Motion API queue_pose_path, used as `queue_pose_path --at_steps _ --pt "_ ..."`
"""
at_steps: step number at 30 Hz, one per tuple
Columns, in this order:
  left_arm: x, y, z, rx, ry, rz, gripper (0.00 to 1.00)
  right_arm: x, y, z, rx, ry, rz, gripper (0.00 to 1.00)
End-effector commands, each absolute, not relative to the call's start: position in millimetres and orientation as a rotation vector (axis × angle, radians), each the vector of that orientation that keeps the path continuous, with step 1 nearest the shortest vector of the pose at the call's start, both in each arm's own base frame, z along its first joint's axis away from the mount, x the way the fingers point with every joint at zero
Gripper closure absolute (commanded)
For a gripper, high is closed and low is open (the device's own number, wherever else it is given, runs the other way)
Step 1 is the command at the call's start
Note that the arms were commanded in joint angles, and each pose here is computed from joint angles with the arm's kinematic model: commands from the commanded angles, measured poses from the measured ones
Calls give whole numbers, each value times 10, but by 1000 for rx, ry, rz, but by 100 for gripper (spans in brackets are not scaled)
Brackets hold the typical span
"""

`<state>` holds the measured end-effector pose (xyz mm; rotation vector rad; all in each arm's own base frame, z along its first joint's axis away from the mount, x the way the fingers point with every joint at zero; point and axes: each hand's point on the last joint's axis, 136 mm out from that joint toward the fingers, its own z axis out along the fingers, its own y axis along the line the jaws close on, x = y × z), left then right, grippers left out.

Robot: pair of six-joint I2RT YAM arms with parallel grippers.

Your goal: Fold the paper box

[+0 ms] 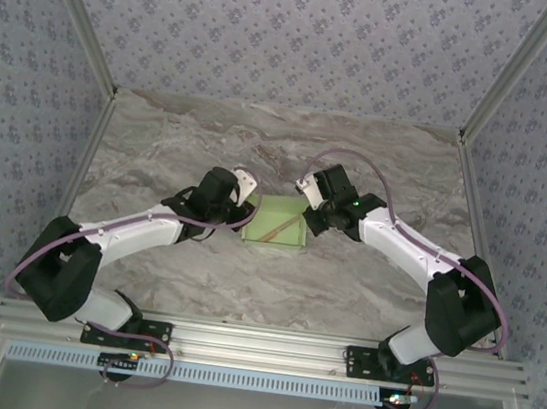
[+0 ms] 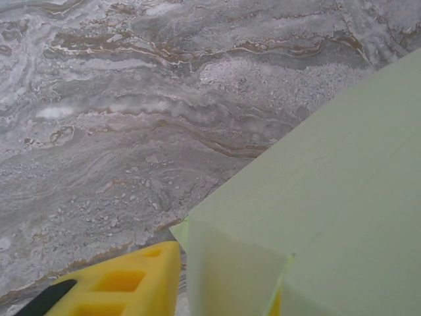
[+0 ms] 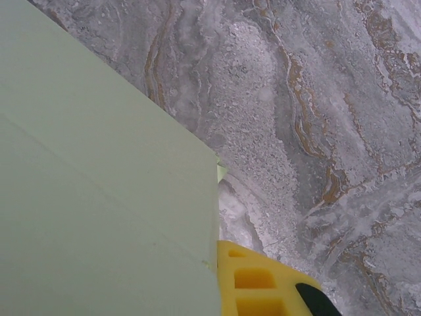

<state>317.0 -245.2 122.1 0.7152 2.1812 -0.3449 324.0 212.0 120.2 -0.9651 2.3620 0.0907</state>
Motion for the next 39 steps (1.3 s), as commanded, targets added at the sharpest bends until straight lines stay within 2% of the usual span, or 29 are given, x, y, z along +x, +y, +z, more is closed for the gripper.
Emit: queue_pose_path --at_steps 1,9,16,21,28,39 --pt "3261 -2525 1364 708 2139 -341 72 3230 2100 1259 -951 2370 96 100" --pt "3293 -2591 1362 711 2143 -338 87 3264 2105 1284 -915 2388 88 100" --pt "3348 -2615 1433 525 2147 -289 95 3367 2125 1330 -576 2476 112 100" --pt "3415 -2573 1435 288 2168 -250 97 3397 2213 1312 -372 2470 109 100" --pt "3417 -2504 1456 57 2134 -146 100 3438 2269 1278 -243 2417 107 100" --pt "3301 -2520 1295 -46 2030 -75 100 3448 2346 1232 -162 2297 182 100"
